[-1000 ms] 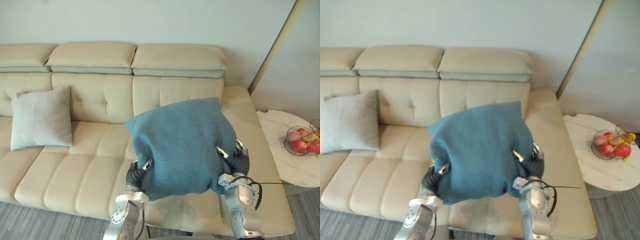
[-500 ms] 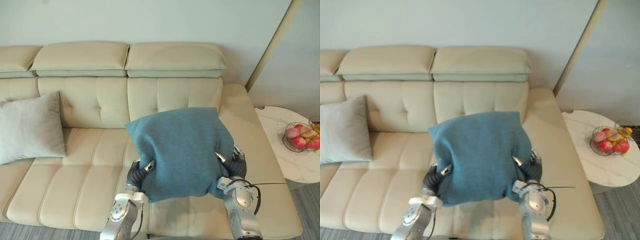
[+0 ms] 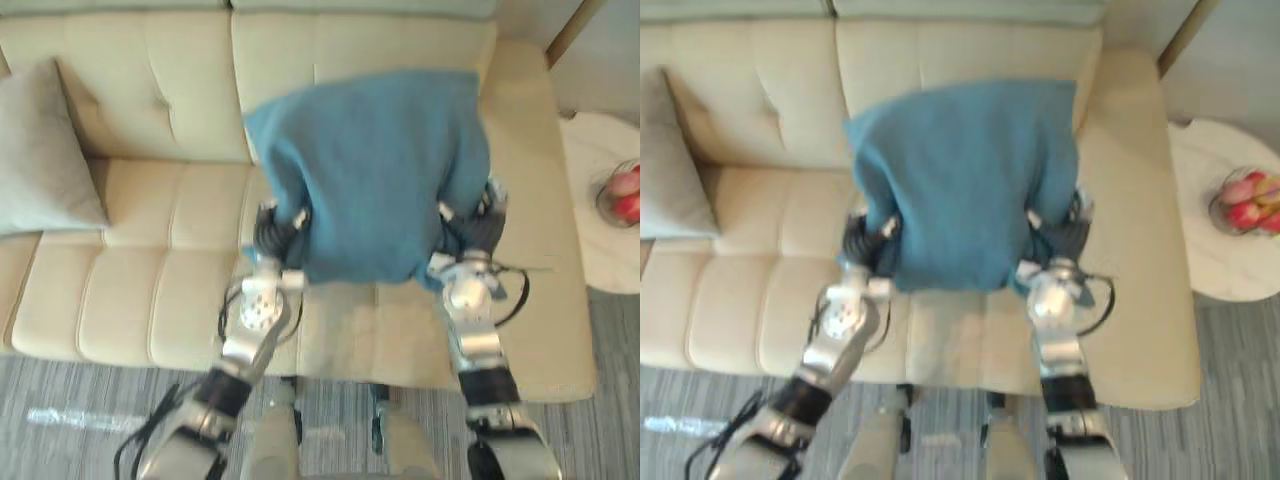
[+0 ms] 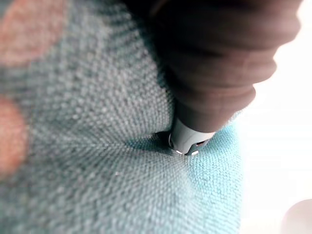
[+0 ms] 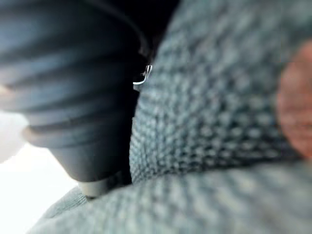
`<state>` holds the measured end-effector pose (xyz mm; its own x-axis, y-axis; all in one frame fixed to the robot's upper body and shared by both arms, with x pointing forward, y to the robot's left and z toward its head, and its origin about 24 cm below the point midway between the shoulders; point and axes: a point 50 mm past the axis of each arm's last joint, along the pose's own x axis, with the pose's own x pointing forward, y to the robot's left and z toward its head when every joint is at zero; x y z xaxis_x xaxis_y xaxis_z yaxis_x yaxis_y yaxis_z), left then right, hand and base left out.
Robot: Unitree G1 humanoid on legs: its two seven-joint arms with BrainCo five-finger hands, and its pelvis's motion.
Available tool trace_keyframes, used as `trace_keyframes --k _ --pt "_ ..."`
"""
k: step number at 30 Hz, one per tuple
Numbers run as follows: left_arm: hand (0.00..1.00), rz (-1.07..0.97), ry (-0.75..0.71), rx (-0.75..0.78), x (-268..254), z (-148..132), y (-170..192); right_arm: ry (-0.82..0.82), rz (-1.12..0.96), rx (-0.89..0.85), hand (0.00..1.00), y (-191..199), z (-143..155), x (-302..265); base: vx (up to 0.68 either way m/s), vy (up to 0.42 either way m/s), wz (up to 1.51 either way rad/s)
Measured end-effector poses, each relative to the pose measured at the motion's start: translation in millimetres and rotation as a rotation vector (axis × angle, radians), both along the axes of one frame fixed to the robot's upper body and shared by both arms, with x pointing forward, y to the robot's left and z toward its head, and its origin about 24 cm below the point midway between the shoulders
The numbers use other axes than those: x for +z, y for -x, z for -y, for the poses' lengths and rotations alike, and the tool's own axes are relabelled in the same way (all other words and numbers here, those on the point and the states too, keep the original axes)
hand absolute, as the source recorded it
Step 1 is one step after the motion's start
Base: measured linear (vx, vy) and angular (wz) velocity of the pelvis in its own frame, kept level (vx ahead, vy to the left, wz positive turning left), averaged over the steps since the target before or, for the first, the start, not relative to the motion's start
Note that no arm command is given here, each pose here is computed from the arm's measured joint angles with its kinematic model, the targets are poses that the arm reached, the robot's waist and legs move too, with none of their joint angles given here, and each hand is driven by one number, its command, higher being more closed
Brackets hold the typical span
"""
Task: Pick up cushions and gather them together orderly.
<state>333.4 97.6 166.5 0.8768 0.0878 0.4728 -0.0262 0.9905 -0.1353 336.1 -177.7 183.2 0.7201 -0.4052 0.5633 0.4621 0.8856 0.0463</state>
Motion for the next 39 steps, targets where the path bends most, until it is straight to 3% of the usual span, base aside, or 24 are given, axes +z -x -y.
trace_keyframes --k 4,5,10,15,24,32,35,39 --pt "1.00 0.191 -0.023 0.097 86 -3 -32 -0.011 0.154 -0.043 1.00 -29 -1 84 -0.08 0.013 -0.02" --pt "0.00 0.251 -0.024 0.130 116 -8 -36 -0.028 0.210 -0.044 0.00 -31 -4 111 -0.08 0.009 0.02" --pt "0.00 0.292 -0.026 0.263 179 -30 -53 -0.096 0.262 -0.051 0.00 -41 -11 170 -0.03 0.005 0.03" --pt "0.00 0.274 -0.026 0.235 200 -36 -58 -0.224 0.237 0.009 0.00 -47 -4 188 0.01 0.017 -0.04" --pt "0.00 0.143 0.164 0.131 166 -21 -67 -0.246 0.181 0.134 0.00 -51 -7 168 0.02 -0.019 -0.09" --pt "0.00 0.119 0.203 0.141 134 -38 -67 -0.277 0.097 0.133 0.00 -55 4 120 -0.02 -0.021 -0.02" --pt "0.00 0.101 0.240 0.166 122 -57 -67 -0.278 0.118 0.104 0.00 -47 19 110 -0.02 -0.006 0.02" --pt "0.00 0.105 0.279 0.259 103 -109 -57 -0.235 0.214 0.046 0.00 -22 58 104 0.00 -0.039 0.04"
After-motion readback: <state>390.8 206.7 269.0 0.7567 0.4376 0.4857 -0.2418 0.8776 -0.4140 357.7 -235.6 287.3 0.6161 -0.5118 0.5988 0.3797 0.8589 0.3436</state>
